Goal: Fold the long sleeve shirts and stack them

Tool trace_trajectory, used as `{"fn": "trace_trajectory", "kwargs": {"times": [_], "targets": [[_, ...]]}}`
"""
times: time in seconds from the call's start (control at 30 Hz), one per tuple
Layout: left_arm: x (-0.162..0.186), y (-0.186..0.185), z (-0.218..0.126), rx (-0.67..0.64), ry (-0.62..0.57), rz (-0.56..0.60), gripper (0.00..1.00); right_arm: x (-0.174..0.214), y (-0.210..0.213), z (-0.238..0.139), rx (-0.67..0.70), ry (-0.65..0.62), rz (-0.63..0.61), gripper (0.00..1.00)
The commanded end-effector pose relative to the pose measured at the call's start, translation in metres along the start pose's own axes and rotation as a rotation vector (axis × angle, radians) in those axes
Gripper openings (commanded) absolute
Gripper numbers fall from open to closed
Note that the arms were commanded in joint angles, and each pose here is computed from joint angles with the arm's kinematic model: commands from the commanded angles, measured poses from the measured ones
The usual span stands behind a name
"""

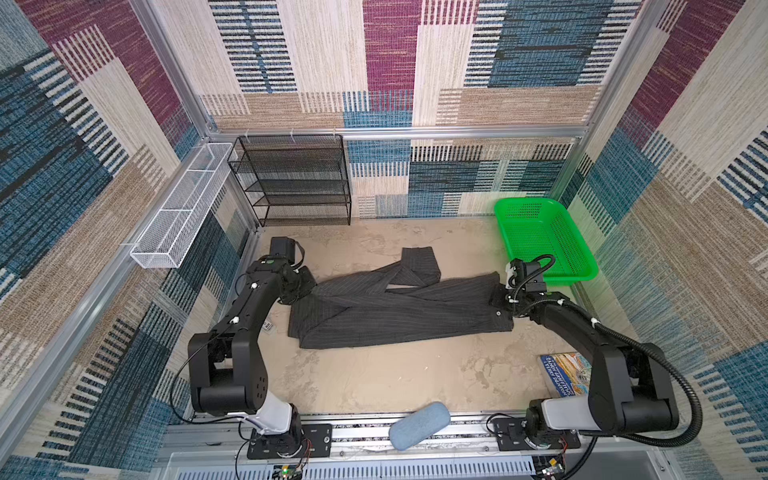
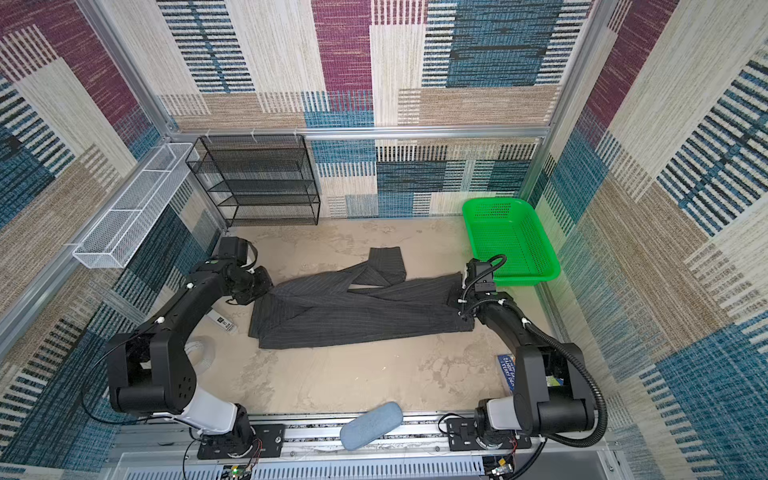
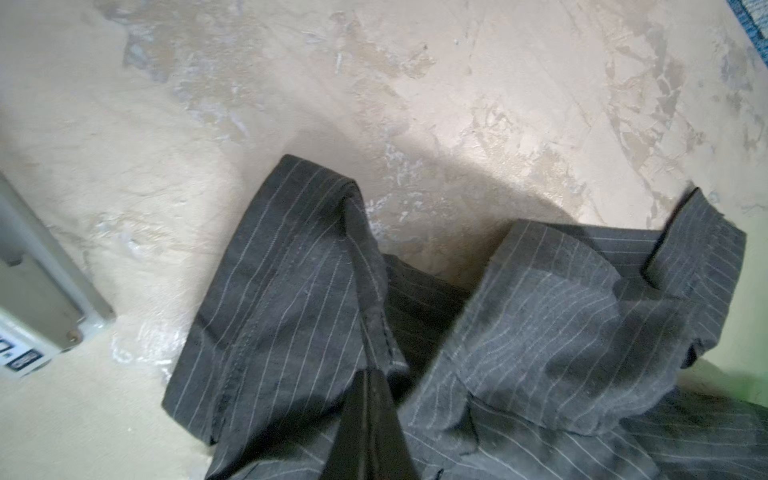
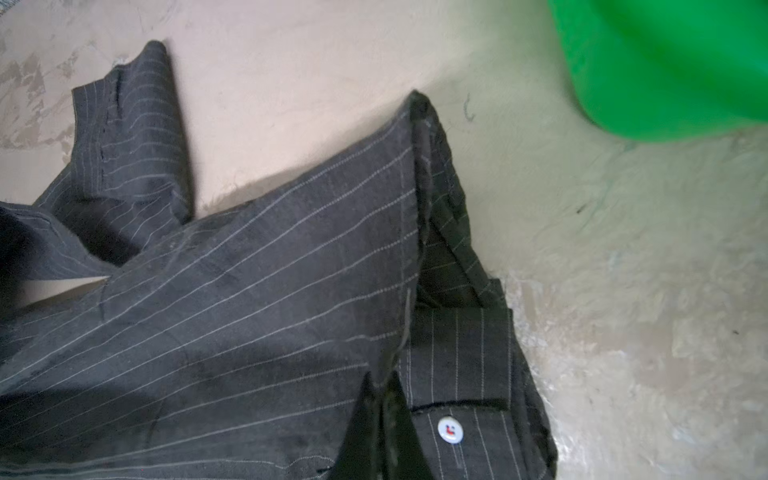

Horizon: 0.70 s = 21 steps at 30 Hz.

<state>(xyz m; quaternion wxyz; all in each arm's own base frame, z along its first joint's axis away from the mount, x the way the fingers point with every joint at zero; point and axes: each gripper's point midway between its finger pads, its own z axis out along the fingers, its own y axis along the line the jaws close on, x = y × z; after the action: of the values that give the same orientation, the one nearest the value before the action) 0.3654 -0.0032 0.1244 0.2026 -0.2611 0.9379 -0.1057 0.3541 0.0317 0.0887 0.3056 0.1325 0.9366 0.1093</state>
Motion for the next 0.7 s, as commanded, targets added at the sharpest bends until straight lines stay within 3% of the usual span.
{"fn": "trace_trajectory", "kwargs": {"times": [0.0, 0.23, 0.67], "targets": [[0.001, 0.001, -0.006, 0.05, -0.02, -0.021, 0.0, -0.01, 0.0, -0.007, 0.018, -0.032, -0.01, 0.02], [0.031, 0.005, -0.009, 0.114, 0.014, -0.04, 0.0, -0.015, 0.003, -0.019, 0.008, -0.045, -0.025, 0.02], [0.081, 0.039, -0.005, 0.078, 0.014, -0.094, 0.0, 0.016, -0.017, 0.008, 0.073, 0.048, -0.015, 0.01]]}}
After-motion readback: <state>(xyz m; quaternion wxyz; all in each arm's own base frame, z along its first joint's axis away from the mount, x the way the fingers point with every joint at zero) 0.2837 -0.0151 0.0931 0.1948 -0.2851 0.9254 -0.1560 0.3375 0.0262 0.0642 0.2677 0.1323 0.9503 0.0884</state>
